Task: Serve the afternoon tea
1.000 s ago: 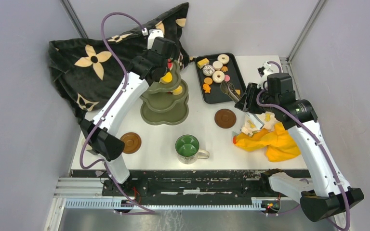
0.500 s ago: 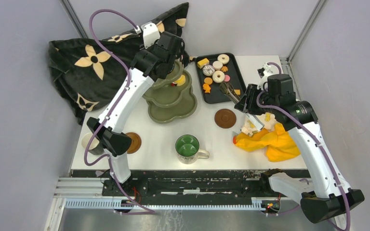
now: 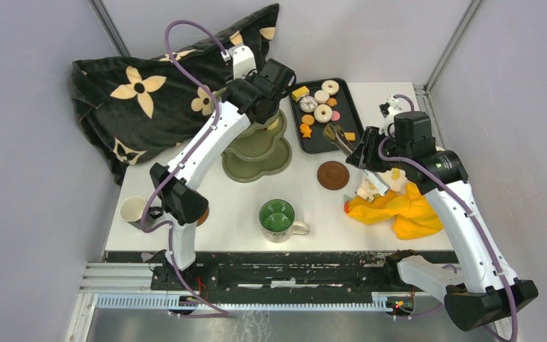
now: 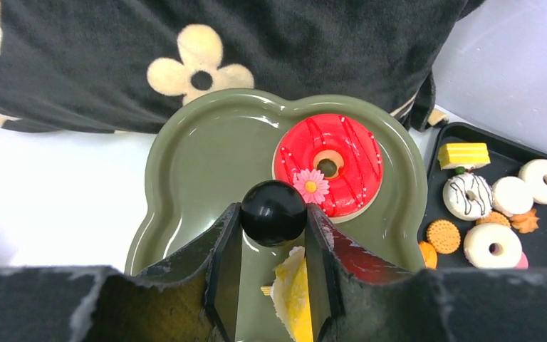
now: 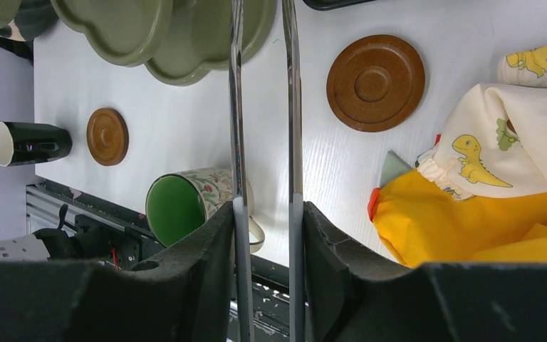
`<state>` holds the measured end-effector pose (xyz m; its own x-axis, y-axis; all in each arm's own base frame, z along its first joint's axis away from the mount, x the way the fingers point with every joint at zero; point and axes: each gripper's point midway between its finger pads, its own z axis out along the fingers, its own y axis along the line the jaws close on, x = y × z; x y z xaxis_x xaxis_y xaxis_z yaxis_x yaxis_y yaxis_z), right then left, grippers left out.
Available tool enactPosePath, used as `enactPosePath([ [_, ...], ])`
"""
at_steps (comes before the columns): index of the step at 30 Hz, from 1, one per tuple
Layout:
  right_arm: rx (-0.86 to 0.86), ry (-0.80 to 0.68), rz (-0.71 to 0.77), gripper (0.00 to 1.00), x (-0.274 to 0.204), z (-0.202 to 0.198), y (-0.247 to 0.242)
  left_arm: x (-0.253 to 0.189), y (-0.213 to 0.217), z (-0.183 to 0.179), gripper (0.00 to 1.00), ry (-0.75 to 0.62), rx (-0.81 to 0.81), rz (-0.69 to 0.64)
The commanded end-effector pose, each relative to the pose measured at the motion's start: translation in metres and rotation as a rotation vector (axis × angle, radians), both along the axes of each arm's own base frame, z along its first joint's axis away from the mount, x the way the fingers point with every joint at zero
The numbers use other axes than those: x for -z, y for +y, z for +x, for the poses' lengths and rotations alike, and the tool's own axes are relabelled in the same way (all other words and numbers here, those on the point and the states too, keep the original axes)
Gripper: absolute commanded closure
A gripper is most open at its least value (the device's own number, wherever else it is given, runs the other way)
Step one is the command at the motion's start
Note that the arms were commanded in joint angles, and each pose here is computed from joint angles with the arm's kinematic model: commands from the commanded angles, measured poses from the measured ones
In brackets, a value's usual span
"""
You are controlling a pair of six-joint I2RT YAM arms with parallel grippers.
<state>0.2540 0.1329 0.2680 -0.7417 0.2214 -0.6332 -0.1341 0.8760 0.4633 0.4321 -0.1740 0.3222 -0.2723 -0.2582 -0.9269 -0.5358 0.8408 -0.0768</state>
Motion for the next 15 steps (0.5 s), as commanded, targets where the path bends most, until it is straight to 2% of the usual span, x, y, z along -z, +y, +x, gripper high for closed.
enactPosePath([
  [1,-0.004,-0.083,0.029,0.59,-0.017,0.006,0.002,-0.048,0.002,0.005,0.97,-0.203,-0.075,-0.136],
  [2,-0.003,-0.080,0.030,0.59,-0.016,0.006,0.002,-0.043,0.000,0.007,0.94,-0.189,-0.060,-0.126],
  [3,-0.003,-0.080,0.031,0.59,-0.015,0.006,0.002,-0.041,-0.002,0.007,0.79,-0.180,-0.051,-0.124],
  [6,-0.005,-0.079,0.035,0.59,-0.015,0.006,0.003,-0.032,-0.004,0.006,0.44,-0.152,-0.029,-0.114],
  [8,-0.006,-0.080,0.036,0.59,-0.015,0.005,0.003,-0.029,-0.005,0.005,0.25,-0.139,-0.006,-0.110],
  [11,-0.006,-0.075,0.034,0.59,-0.013,0.004,0.003,-0.030,-0.007,0.002,0.10,-0.118,0.038,-0.094],
  [15,-0.008,-0.075,0.040,0.59,-0.012,0.004,0.004,-0.044,-0.016,0.001,0.01,-0.083,0.192,-0.031],
])
